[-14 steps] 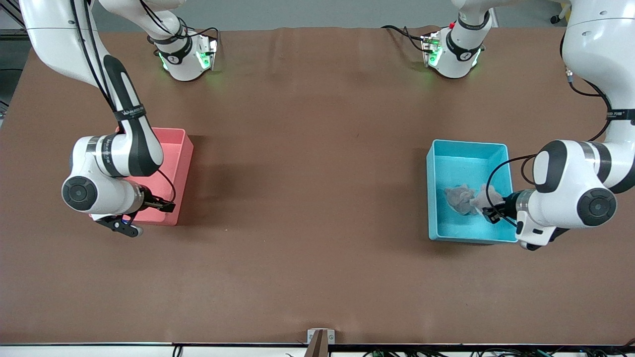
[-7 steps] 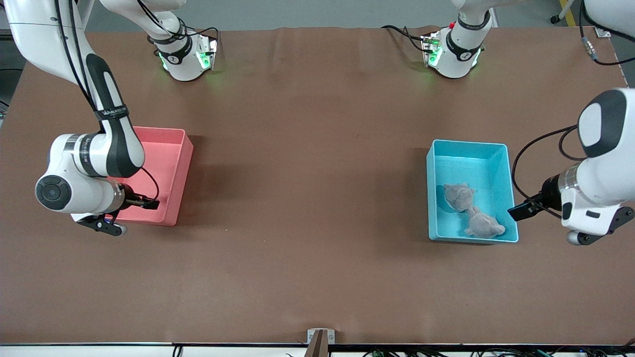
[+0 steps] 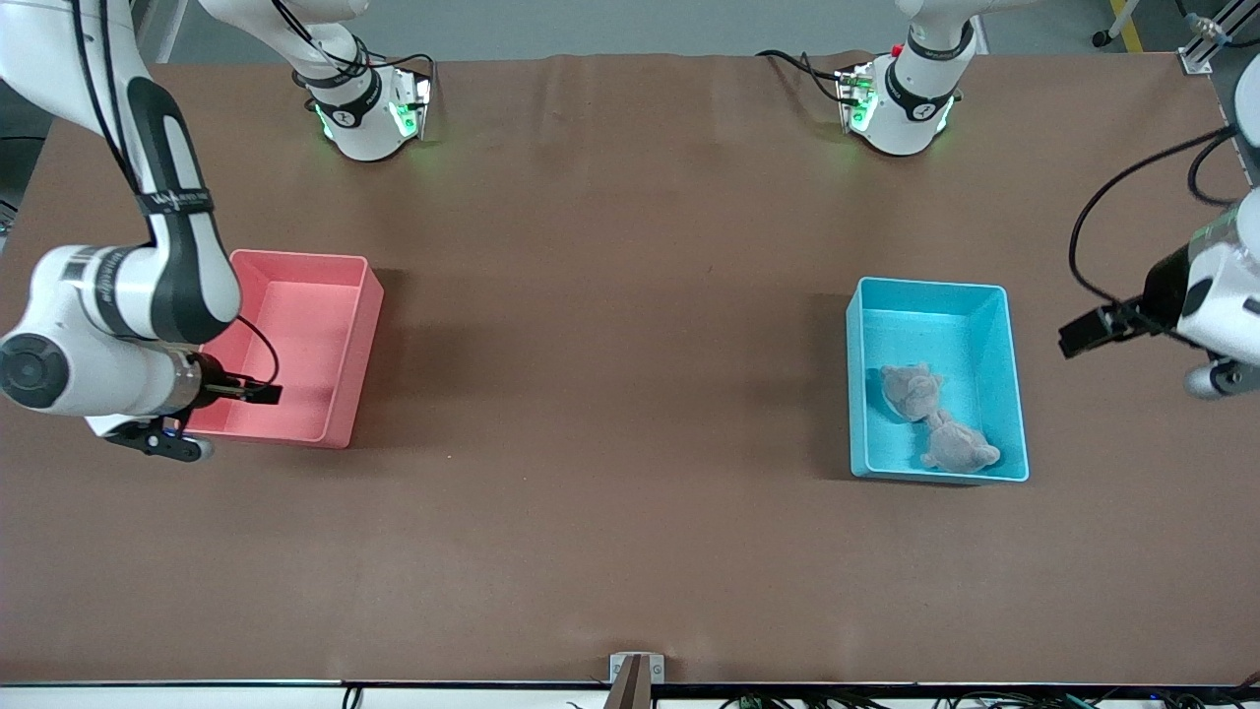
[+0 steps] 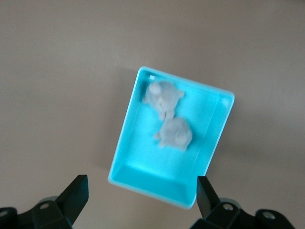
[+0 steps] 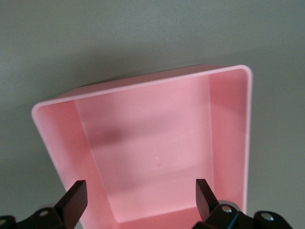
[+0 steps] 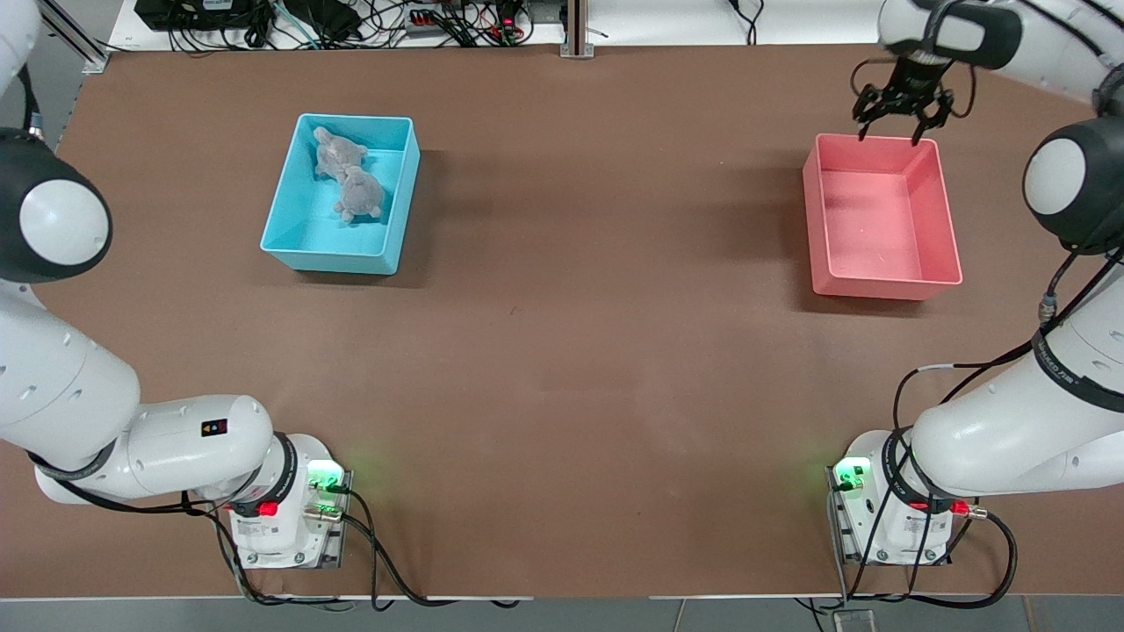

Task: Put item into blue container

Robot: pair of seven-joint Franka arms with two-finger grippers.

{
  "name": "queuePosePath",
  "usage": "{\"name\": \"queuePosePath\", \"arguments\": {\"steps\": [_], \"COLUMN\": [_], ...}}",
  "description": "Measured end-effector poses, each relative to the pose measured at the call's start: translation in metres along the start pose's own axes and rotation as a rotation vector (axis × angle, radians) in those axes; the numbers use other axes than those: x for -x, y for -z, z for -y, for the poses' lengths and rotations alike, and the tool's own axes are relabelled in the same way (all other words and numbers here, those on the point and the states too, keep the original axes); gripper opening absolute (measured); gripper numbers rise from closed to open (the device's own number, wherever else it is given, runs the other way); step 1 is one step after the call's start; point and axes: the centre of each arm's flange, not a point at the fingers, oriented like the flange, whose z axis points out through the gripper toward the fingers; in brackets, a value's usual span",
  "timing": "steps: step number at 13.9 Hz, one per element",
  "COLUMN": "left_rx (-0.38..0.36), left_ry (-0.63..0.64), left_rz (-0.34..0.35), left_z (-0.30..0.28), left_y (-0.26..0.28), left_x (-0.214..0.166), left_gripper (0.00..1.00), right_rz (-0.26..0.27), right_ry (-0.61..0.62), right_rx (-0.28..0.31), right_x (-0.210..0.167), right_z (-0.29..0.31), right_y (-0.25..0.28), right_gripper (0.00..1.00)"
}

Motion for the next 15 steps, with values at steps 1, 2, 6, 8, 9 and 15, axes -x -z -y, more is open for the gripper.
{"name": "queuePosePath", "arguments": {"steps": [1, 2, 6, 8, 9, 15], "left_rx": [-0.009, -0.016, 0.005, 0.006, 0.017, 0.046], "left_ry": [-0.05, -0.083, -0.12, -0.112, -0.102, -0.097], "left_rz": [0.011, 0.021, 0.049, 0.065, 0.074, 0.066], "left_z": [0.002, 0.004, 0.001, 0.005, 0.009, 0.014], "left_y": [0.01, 0.018, 0.032, 0.028, 0.025, 0.024], "left_x": [0.01, 0.019, 0.048, 0.063, 0.069, 0.081], "left_gripper": [1.0, 1.0, 1.0, 1.0, 1.0, 1.0], "right_rz": [0.006, 0.009, 0.012, 0.012, 0.005, -0.064], "right_ry": [0.012, 0.022, 0.036, 0.041, 0.046, 0.057], "right_rx": [-0.002, -0.006, -0.017, -0.018, -0.019, -0.029], "right_x": [0.004, 0.007, 0.024, 0.034, 0.04, 0.059], "right_z": [-0.008, -0.018, -0.045, -0.045, -0.044, -0.042], "right_y": [0.022, 0.044, 0.124, 0.153, 0.168, 0.214], "right_gripper": [1.0, 1.0, 1.0, 1.0, 1.0, 1.0]}}
